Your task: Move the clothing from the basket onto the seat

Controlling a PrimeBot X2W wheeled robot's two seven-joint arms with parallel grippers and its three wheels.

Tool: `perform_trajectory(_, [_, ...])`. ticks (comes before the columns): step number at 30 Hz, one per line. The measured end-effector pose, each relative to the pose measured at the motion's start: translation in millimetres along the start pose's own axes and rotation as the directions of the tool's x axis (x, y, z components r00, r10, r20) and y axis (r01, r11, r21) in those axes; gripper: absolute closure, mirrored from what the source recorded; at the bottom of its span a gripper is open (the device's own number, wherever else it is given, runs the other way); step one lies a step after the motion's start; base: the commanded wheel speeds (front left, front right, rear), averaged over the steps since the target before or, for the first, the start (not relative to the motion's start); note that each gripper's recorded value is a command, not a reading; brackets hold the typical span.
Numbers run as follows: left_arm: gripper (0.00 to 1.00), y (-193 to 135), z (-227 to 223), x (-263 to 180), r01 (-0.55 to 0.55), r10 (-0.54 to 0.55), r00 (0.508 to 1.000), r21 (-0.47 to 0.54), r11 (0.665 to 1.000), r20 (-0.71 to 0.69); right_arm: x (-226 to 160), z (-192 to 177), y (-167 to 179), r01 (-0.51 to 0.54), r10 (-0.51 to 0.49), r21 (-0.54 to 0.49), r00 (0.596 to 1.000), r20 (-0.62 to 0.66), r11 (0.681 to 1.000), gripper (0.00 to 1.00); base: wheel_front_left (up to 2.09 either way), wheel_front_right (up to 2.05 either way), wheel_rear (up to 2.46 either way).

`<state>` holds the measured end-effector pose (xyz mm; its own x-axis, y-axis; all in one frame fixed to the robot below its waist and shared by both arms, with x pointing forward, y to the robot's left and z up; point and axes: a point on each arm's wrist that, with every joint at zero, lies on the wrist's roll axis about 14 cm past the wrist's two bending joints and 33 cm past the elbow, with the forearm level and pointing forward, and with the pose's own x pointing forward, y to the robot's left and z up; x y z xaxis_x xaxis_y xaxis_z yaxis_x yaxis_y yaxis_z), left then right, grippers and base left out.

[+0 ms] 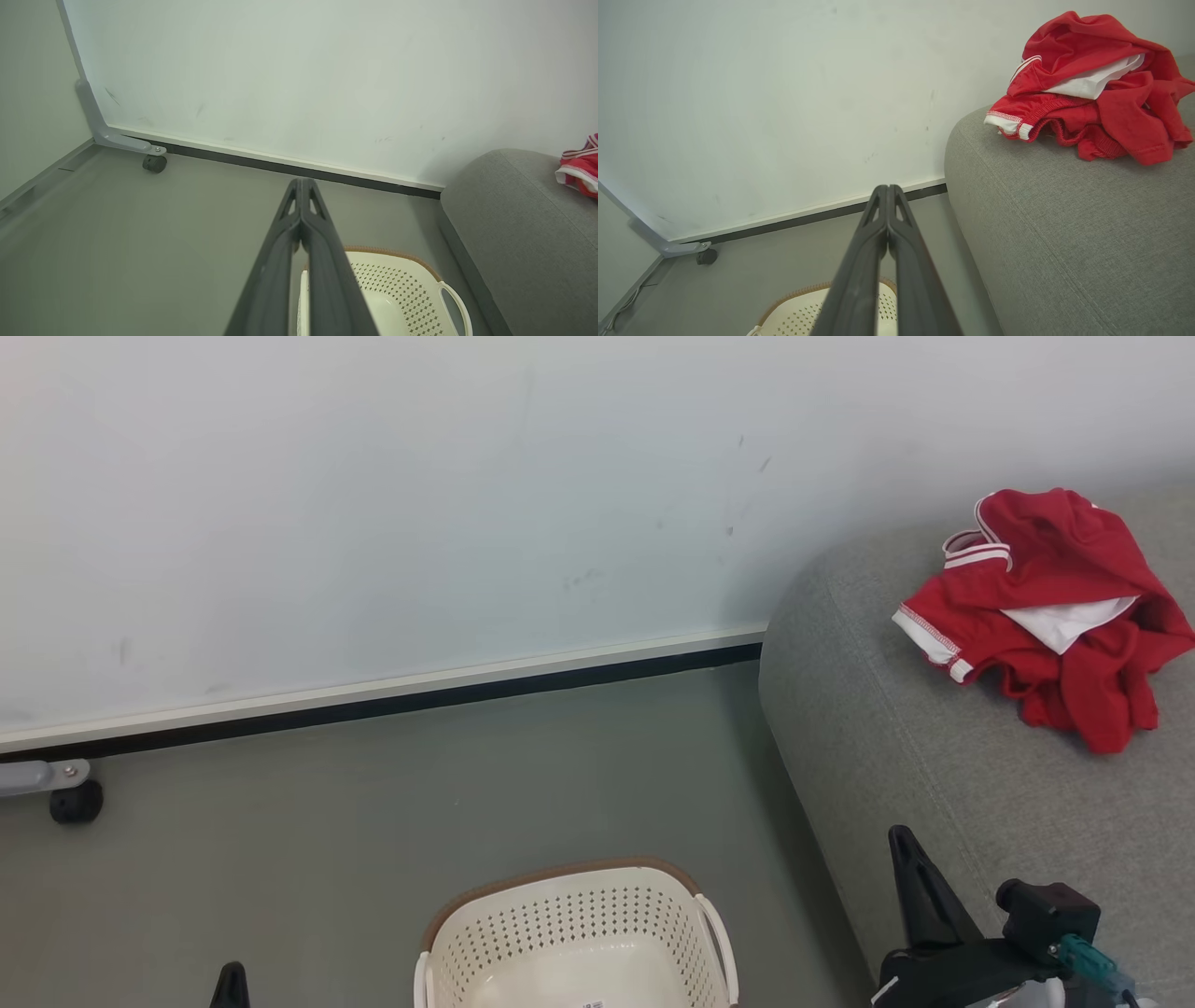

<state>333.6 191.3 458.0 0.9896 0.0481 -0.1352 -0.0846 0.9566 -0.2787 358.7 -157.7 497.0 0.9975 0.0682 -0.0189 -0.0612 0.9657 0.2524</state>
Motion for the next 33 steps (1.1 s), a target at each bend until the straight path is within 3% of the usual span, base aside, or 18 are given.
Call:
perform_trajectory(17, [1.0,6,-4,9,-0.042,0.03,0.998,-0.243,0.969,-0.052,7,-5,-15,0.07,-0.057,0.253,0.997,-0.059,0.965,1.0,0.0,0.0,0.0])
perform_trajectory(33, [1.0,7,-5,15,-0.062,0.026,0.996,-0.459,0.887,-0.084,12,-6,-25,0.114,-0.081,0.479,0.993,-0.089,0.87,1.0,0.0,0.0,0.0])
